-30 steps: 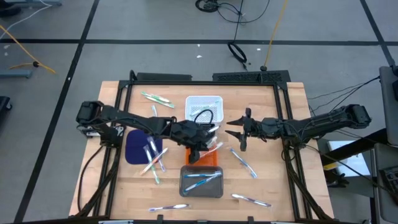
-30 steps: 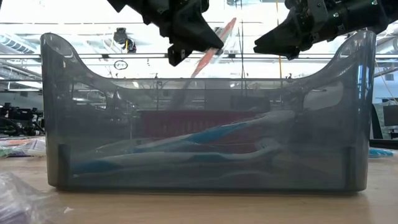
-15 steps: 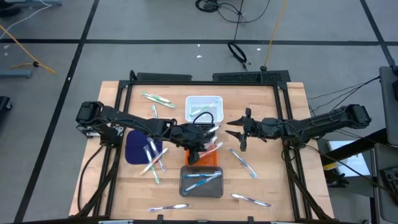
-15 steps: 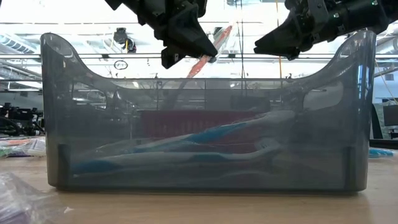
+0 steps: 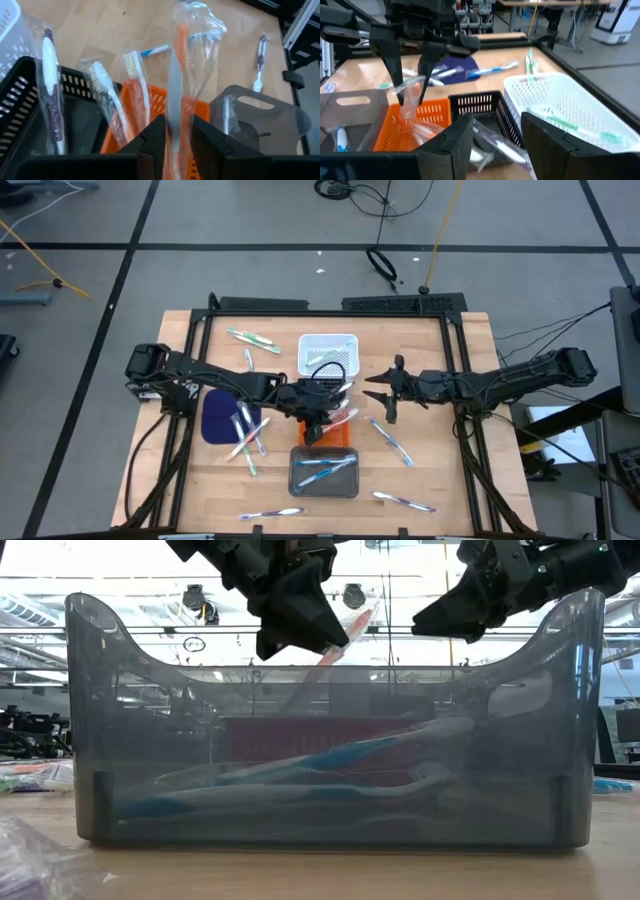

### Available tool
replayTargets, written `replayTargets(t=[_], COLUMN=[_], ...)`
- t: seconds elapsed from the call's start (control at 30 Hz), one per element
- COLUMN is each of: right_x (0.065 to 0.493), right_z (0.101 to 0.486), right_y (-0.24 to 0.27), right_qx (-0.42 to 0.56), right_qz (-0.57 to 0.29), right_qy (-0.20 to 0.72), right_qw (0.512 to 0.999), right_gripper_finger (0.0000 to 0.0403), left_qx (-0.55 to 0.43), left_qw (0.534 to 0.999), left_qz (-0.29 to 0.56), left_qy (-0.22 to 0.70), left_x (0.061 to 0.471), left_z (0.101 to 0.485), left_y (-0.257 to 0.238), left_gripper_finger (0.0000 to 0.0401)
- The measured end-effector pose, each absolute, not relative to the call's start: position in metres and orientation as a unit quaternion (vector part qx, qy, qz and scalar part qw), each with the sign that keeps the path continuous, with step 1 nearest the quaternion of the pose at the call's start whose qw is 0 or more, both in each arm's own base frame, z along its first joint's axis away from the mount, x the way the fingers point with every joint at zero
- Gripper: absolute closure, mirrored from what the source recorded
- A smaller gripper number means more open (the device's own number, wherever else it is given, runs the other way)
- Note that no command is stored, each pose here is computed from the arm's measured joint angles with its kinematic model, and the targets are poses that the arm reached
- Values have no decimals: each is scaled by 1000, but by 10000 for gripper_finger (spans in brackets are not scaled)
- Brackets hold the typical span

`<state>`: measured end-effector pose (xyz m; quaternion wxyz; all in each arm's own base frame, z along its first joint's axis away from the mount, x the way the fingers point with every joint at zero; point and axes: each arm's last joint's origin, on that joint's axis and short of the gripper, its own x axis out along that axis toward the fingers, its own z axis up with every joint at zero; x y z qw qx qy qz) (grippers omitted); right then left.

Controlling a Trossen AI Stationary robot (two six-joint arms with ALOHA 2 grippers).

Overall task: Pick & Place Toothbrushes
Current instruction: Put the right orange toothbrush into the orange bin, then put the right blue toothbrush into the black bin

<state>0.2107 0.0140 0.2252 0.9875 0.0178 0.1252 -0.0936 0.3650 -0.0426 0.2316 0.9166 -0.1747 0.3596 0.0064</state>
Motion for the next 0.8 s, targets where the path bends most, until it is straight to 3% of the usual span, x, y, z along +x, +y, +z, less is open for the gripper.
replayTargets(t=[0.5,0.8], right_x=[207,200], right_z=[213,200], right_y=[14,20], right_qx=[36,129], right_qz=[-96,-29], right_qy=[187,269], right_qw=[977,954], right_gripper_finger=[240,242], left_qx=[-169,-151], left_qw=[918,925], left_qz=[12,3], left_qy=[360,349], left_x=[365,366], left_z=[231,233], left_y=[-42,-42], left_gripper_finger=[198,174])
